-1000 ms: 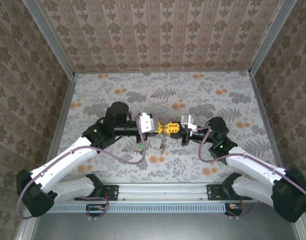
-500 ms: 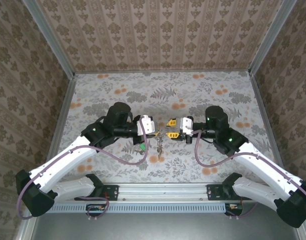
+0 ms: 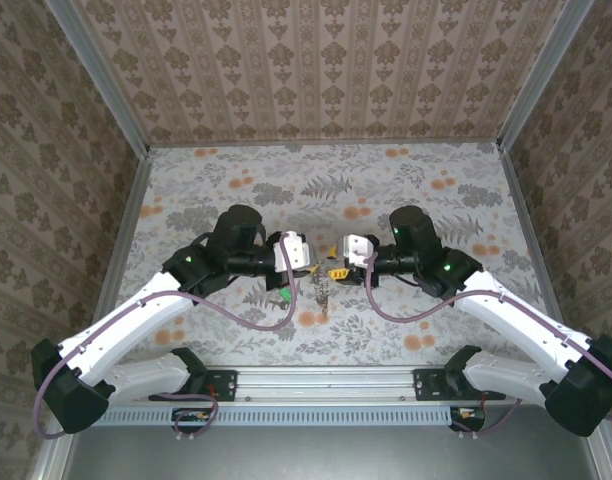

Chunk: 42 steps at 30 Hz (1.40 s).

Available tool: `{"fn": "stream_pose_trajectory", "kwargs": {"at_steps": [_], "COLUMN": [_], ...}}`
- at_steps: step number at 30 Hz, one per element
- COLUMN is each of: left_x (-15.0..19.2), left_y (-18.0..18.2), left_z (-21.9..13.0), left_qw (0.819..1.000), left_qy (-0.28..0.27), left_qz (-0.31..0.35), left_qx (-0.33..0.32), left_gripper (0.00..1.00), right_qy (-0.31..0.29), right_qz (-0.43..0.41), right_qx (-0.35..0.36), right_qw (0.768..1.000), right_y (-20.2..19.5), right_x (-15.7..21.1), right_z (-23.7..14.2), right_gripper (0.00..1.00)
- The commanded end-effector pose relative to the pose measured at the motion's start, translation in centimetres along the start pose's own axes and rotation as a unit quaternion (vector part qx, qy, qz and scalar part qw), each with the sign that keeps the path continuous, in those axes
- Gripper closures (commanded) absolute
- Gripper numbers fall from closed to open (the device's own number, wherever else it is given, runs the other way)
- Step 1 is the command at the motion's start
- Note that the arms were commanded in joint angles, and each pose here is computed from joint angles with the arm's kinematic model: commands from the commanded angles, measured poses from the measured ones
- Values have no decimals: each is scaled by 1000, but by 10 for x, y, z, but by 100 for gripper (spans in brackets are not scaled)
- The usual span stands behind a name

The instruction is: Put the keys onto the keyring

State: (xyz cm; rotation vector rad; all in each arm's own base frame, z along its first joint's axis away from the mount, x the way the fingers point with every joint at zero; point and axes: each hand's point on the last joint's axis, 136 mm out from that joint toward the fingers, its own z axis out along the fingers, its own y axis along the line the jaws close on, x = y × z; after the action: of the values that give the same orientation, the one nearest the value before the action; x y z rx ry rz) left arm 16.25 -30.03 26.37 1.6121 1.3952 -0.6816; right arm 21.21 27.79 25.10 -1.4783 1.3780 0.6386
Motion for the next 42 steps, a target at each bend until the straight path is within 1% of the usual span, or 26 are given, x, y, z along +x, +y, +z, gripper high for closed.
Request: {"fn": "stream_pose_trajectory", "kwargs": {"at_steps": [1,4,8,11,17,25,31,36,40,41,42], "left_x": [-15,-14,-15,-15,-19,-14,-13,-8,-9,-10,-10], "left_y": [-1,-4,-3,-3,-2,-6,-4,-5,-3,-3,-3], "left_z": [-2,1,3,3,2,6,7,10,11,12,12], "left_qw": [1000,999,999,999,999,999,999,999,999,999,999], "left_qy": [-21,-18,-20,-19,-24,-14,-11,3,4,4,5], "left_qz": [17,12,11,11,13,6,1,-2,-4,-4,-5], "left_qx": [15,28,30,31,31,48,45,54,54,54,54], "left_gripper": [100,100,100,100,100,100,100,100,100,100,100], "right_qy": [0,5,7,13,20,14,26,33,33,35,37], "right_qz": [-7,-7,-9,-12,-10,-9,-12,-9,-8,-7,-8], "right_qx": [6,0,-9,-14,-20,-20,-28,-27,-39,-43,-47], "right_qw": [1000,1000,1000,1000,1000,1000,999,999,999,998,998], "right_y": [-6,-5,-2,0,3,3,5,3,7,8,9], "right_x": [-10,-8,-9,-7,-3,-8,-5,-4,-5,-4,-3], "right_z": [1,3,6,8,12,15,15,16,17,17,17], "right_gripper": [64,66,79,84,81,85,80,80,81,84,89]}}
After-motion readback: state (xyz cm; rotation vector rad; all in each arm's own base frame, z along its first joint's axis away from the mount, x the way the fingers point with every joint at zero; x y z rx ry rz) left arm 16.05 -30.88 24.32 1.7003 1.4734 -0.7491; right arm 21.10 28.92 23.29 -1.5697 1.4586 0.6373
